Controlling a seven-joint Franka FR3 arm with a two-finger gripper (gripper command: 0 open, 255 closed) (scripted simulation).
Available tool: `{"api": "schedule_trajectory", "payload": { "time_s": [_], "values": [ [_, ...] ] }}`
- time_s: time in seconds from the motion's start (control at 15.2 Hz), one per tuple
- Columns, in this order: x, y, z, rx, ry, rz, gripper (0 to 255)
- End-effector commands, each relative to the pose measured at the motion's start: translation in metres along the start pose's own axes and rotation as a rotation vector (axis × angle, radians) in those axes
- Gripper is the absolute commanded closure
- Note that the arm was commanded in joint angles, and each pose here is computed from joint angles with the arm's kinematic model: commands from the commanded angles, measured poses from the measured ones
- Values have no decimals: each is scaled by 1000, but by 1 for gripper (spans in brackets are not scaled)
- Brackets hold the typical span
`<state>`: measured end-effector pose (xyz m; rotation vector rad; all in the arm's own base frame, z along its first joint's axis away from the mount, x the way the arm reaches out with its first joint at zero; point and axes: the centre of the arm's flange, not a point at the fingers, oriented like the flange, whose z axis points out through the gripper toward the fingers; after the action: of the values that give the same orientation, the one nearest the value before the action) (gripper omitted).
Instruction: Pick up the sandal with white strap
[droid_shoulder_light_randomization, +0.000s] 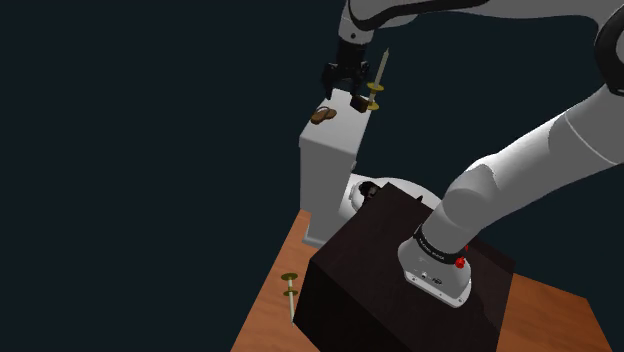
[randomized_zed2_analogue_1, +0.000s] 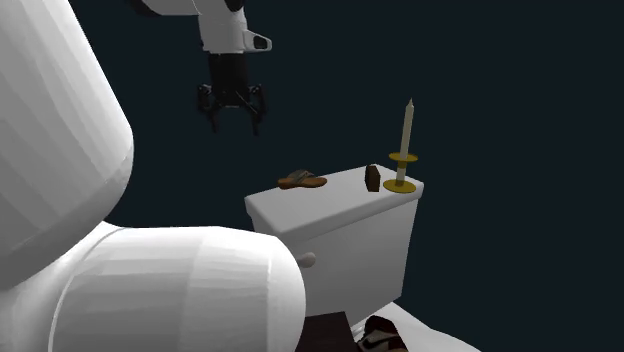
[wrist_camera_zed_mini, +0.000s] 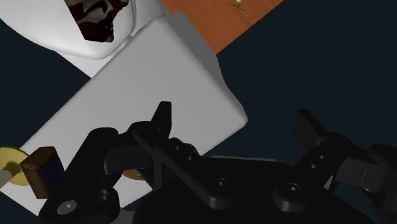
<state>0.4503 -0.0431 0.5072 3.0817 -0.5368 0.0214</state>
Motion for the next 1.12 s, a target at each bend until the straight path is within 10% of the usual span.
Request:
{"api": "schedule_trajectory", "payload": {
  "time_s": [0.0, 1.06],
  "values": [
    [21, 2, 14, -2, 6, 70, 0],
    [181, 75, 117, -19, 45, 604, 0]
  ]
}}
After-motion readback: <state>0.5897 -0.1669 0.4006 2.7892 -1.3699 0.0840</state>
